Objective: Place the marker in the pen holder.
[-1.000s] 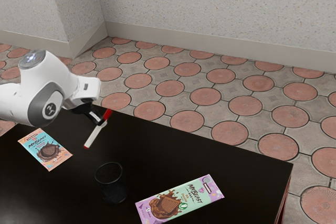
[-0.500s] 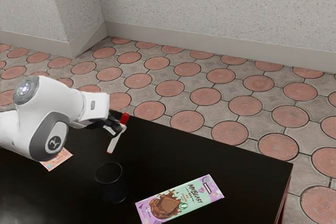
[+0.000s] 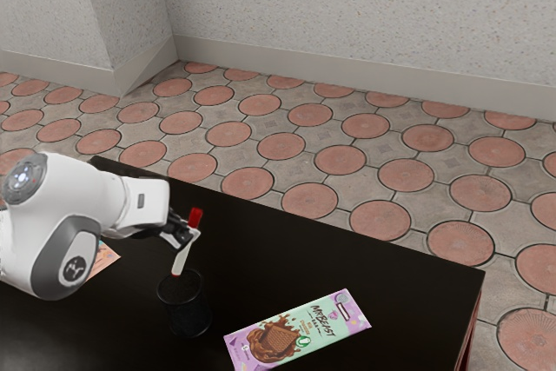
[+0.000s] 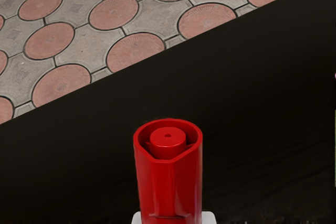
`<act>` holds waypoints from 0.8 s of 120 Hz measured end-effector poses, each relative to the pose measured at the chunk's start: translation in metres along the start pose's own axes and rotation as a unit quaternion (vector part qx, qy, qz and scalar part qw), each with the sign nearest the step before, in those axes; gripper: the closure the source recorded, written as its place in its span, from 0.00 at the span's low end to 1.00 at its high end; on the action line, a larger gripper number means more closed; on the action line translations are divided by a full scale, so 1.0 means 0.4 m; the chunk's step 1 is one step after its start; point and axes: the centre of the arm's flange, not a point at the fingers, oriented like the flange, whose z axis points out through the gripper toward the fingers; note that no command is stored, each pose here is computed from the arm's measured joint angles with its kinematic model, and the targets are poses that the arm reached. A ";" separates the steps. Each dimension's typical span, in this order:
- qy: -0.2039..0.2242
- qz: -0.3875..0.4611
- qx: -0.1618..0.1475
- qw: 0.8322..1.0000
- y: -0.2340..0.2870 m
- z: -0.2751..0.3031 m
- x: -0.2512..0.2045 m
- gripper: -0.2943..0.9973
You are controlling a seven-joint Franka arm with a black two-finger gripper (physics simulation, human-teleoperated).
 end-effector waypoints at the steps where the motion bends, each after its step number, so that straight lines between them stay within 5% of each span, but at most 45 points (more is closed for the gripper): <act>1: -0.001 0.000 -0.001 1.000 0.001 0.002 -0.002 0.79; 26: -0.038 -0.004 -0.017 0.999 0.013 0.066 -0.041 0.78; 47: -0.046 -0.005 -0.021 0.999 0.016 0.077 -0.048 0.50; 64: -0.058 -0.031 -0.027 0.997 -0.029 0.075 -0.037 0.37; 82: -0.111 -0.089 -0.070 0.987 -0.305 0.078 0.207 0.30; 96: -0.149 -0.073 -0.054 0.985 -0.516 0.001 0.481 0.27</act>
